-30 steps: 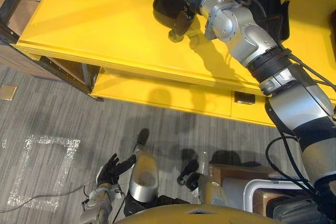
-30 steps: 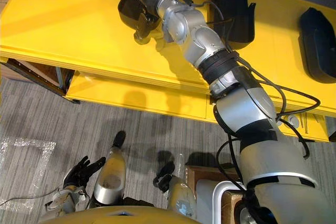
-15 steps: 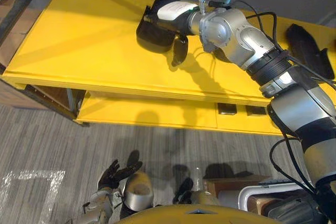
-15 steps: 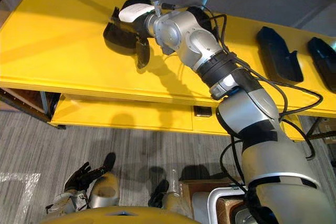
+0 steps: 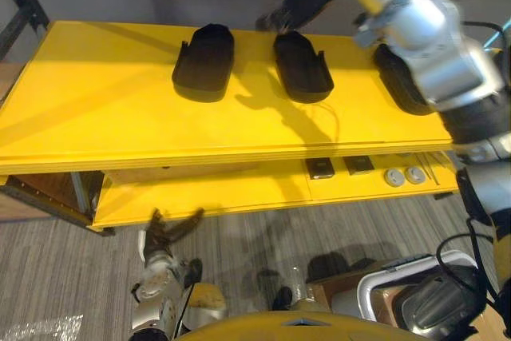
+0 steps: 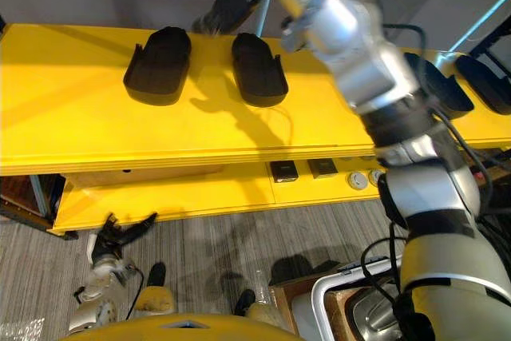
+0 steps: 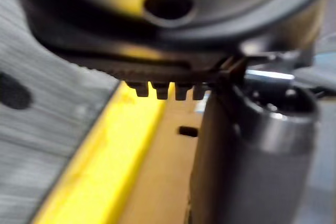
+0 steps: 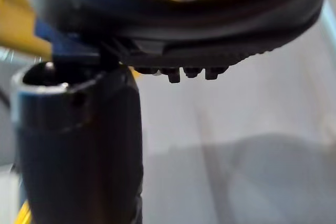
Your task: Walk over and take three plastic housings, then place them on the shelf
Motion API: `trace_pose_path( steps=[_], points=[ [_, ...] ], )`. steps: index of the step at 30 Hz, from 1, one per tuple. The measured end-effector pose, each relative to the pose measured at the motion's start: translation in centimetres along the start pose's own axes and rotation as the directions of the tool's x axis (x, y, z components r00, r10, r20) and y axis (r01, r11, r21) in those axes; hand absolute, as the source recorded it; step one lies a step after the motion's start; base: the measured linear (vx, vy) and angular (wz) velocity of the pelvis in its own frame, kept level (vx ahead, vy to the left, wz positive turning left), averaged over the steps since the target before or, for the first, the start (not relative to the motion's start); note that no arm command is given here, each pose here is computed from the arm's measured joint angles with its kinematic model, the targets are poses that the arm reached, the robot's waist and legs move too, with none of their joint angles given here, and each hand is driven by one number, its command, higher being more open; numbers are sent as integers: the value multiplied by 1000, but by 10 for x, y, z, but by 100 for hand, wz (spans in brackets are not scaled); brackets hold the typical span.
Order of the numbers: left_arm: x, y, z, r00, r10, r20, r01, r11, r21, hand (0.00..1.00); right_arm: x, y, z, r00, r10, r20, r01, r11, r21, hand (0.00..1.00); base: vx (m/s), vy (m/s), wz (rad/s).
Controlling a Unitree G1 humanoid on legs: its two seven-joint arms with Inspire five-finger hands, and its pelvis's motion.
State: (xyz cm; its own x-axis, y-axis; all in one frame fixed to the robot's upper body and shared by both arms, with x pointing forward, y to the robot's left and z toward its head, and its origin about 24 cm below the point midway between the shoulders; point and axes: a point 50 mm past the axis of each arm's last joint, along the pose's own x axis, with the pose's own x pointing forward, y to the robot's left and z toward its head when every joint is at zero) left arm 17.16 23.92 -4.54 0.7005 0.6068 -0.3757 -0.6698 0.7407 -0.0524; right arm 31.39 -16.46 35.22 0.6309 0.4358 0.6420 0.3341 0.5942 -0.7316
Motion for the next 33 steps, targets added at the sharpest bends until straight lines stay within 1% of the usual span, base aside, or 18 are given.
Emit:
trace_pose_path(
  steps=[1,3,5,6,8,9,11,12,14,15,16,17,19,20,23,28,30,33],
  points=[
    [0,1,7,999,18,31,-18,1000,-16,100,-8,-6,-4,999,-38,-18,38,999,2,100,15,30,-10],
    [-4,13,37,980,121,159,-107,990,-94,100,-54,-34,-26,963,-238,-123,240,971,6,100,13,34,-8],
    [-12,21,28,977,185,110,-175,980,-97,100,-92,-44,-40,915,-347,-208,354,935,-6,100,19,29,-12],
    [-17,23,27,972,210,101,-198,973,-115,100,-107,-44,-44,895,-374,-245,382,924,-13,100,32,11,-18],
    [-35,23,32,955,282,94,-260,946,-195,100,-165,-27,-59,797,-436,-417,473,881,-16,100,34,-9,-22],
    [-38,22,35,951,295,98,-269,939,-214,100,-179,-20,-62,772,-438,-461,487,874,-14,100,29,-25,-17],
    [-52,25,43,936,331,117,-294,921,-256,100,-228,13,-64,675,-390,-626,507,862,9,100,26,-30,-8],
    [-55,26,47,934,334,129,-293,919,-264,100,-238,22,-62,652,-371,-661,509,860,19,100,0,0,0],
    [-66,26,66,919,331,214,-264,920,-290,100,-266,46,-57,580,-311,-753,517,855,45,100,0,0,0],
    [-72,24,83,893,321,315,-228,927,-299,100,-279,56,-53,538,-289,-792,531,846,51,100,0,0,0],
    [-74,23,87,887,319,334,-219,928,-303,100,-280,57,-53,531,-289,-797,534,844,50,100,0,0,0],
    [-79,22,101,855,308,417,-177,929,-324,100,-285,60,-50,504,-298,-811,556,830,41,100,0,0,0],
    [-89,20,120,794,299,530,-119,930,-346,100,-289,61,-43,473,-331,-816,607,794,30,100,0,0,0],
    [-92,19,125,774,297,560,-111,933,-342,100,-289,60,-39,468,-343,-815,631,775,36,100,0,0,0],
    [-95,17,127,770,297,564,-100,930,-354,100,-286,60,-32,477,-372,-796,655,754,41,100,-15,-1,-5],
    [-96,15,130,760,295,578,-83,927,-365,100,-288,66,-29,448,-383,-807,679,734,29,100,0,0,0],
    [-95,12,133,757,250,604,-41,940,-338,100,-290,71,-27,425,-383,-820,696,717,27,100,0,-2,-2],
    [-90,2,143,743,138,654,57,962,-267,100,-291,79,-26,396,-364,-843,757,649,76,100,1,0,-11]
  ],
)
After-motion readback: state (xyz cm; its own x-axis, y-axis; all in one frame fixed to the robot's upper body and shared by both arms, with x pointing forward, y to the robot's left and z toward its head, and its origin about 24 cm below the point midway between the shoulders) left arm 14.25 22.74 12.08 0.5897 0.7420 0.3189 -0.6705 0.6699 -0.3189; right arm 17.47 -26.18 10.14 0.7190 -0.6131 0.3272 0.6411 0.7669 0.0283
